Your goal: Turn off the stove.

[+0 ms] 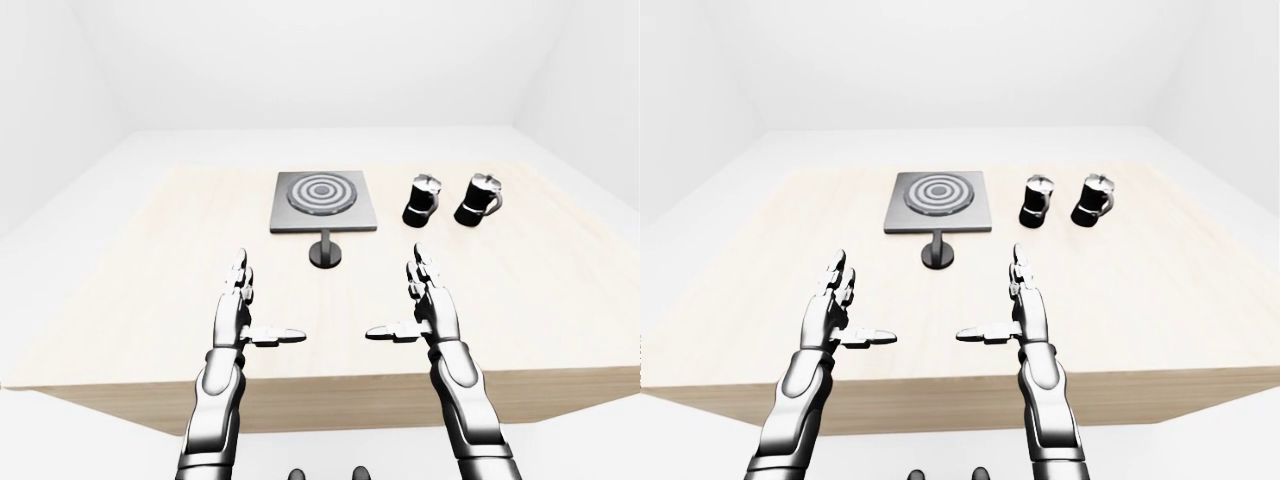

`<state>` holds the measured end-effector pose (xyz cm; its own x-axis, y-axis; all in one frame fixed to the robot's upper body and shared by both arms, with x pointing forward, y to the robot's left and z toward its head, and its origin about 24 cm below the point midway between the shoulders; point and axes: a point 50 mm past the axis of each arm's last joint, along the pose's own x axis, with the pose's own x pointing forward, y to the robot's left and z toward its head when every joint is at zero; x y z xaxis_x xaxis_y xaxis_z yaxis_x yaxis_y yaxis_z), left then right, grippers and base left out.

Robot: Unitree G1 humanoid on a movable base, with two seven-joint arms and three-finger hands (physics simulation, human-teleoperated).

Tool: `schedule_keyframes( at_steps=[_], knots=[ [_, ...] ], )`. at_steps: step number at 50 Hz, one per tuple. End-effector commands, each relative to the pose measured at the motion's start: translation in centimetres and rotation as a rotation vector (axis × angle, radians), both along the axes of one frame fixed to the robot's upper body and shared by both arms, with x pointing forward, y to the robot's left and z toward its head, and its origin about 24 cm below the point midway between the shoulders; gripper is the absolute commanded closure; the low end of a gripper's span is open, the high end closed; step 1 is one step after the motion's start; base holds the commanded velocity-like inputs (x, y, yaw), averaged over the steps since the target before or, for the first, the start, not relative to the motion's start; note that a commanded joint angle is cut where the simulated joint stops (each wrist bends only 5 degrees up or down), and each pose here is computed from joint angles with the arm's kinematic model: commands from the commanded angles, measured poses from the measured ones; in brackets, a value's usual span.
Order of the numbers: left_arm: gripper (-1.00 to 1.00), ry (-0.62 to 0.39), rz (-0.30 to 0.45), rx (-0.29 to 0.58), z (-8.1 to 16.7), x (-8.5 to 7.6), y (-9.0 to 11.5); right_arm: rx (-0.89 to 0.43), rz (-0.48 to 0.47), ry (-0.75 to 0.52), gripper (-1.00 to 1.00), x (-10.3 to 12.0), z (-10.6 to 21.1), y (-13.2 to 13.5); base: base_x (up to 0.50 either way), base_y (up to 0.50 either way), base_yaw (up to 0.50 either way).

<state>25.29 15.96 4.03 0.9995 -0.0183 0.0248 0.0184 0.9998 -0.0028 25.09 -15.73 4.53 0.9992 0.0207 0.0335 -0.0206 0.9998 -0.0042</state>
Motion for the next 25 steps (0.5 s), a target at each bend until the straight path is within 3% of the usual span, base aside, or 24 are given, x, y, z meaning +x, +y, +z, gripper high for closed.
schedule_keyframes(
  at_steps=[1, 25],
  knots=[
    [-1.0, -0.001, -0.002, 0.001, 0.14, -0.13, -0.04, 0.0, -0.001, 0.0, -1.0, 0.01, -0.02, -0.02, 0.05, 0.12, 0.0],
    [-1.0, -0.002, 0.001, -0.003, 0.13, -0.07, 0.01, 0.004, -0.004, -0.003, -1.0, -0.03, 0.04, -0.06, 0.05, 0.1, 0.0]
  ],
)
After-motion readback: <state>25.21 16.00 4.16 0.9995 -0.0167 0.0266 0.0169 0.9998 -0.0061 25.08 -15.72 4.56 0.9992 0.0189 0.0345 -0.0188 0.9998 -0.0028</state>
